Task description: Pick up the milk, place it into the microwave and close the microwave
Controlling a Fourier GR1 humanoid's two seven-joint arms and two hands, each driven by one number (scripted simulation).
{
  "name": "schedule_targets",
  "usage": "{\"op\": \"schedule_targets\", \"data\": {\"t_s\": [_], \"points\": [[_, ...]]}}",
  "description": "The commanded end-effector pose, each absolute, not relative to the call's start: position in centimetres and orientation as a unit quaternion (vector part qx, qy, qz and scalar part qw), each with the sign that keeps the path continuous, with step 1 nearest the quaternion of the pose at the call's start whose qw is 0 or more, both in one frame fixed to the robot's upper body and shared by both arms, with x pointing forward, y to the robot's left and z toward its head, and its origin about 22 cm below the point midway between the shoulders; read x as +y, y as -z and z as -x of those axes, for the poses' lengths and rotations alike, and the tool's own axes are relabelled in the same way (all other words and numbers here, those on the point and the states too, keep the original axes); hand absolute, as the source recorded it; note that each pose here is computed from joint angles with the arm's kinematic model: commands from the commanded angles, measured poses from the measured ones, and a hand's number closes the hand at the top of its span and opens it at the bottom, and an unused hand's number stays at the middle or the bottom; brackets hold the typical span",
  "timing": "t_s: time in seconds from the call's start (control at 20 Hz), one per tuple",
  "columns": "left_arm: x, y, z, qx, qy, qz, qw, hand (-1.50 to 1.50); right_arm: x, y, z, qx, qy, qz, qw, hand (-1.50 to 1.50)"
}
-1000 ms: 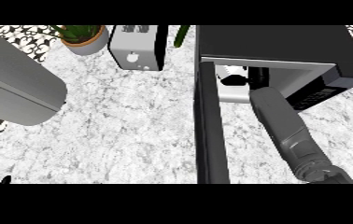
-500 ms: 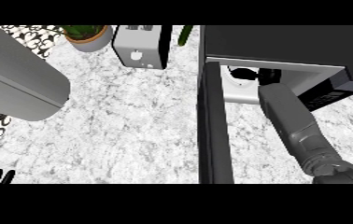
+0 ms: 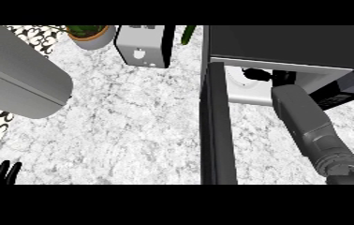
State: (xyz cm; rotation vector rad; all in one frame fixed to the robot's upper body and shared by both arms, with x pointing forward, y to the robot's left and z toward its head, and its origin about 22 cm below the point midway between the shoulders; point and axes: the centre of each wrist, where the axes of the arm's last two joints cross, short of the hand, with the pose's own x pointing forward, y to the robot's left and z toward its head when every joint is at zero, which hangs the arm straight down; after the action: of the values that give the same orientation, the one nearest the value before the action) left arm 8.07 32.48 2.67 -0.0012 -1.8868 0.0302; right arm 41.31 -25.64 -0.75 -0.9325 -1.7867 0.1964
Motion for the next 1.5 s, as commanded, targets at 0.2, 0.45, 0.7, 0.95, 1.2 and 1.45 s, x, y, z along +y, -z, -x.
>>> {"op": "schedule_targets", "data": {"t_s": [0.2,0.45,0.7,0.95,1.2,1.45], "points": [[33.3,-2.7,-9.2,-0.805,-0.009,-0.001,0.594,-1.50,-25.8,1.6,-40.8,-0.729,-0.111,0.428,0.523,1.50],[32.6,-1.7,-9.0,-0.802,-0.005,0.008,0.597,-1.50,-26.7,2.3,-40.1,-0.726,-0.154,0.425,0.518,-1.50],[33.3,-2.1,-10.0,-0.806,0.000,0.004,0.593,-1.50,-24.9,0.8,-41.4,-0.738,-0.128,0.435,0.500,-1.50],[32.4,-1.6,-10.6,-0.805,-0.001,0.013,0.593,-1.50,-22.0,0.9,-41.7,-0.746,-0.142,0.422,0.495,-1.50],[33.4,-1.6,-10.4,-0.803,0.004,0.007,0.595,-1.50,-21.5,1.2,-41.6,-0.743,-0.142,0.410,0.509,-1.50],[33.3,-1.5,-10.6,-0.804,0.003,0.011,0.595,-1.50,-21.9,1.1,-41.6,-0.751,-0.149,0.396,0.508,-1.50]]}}
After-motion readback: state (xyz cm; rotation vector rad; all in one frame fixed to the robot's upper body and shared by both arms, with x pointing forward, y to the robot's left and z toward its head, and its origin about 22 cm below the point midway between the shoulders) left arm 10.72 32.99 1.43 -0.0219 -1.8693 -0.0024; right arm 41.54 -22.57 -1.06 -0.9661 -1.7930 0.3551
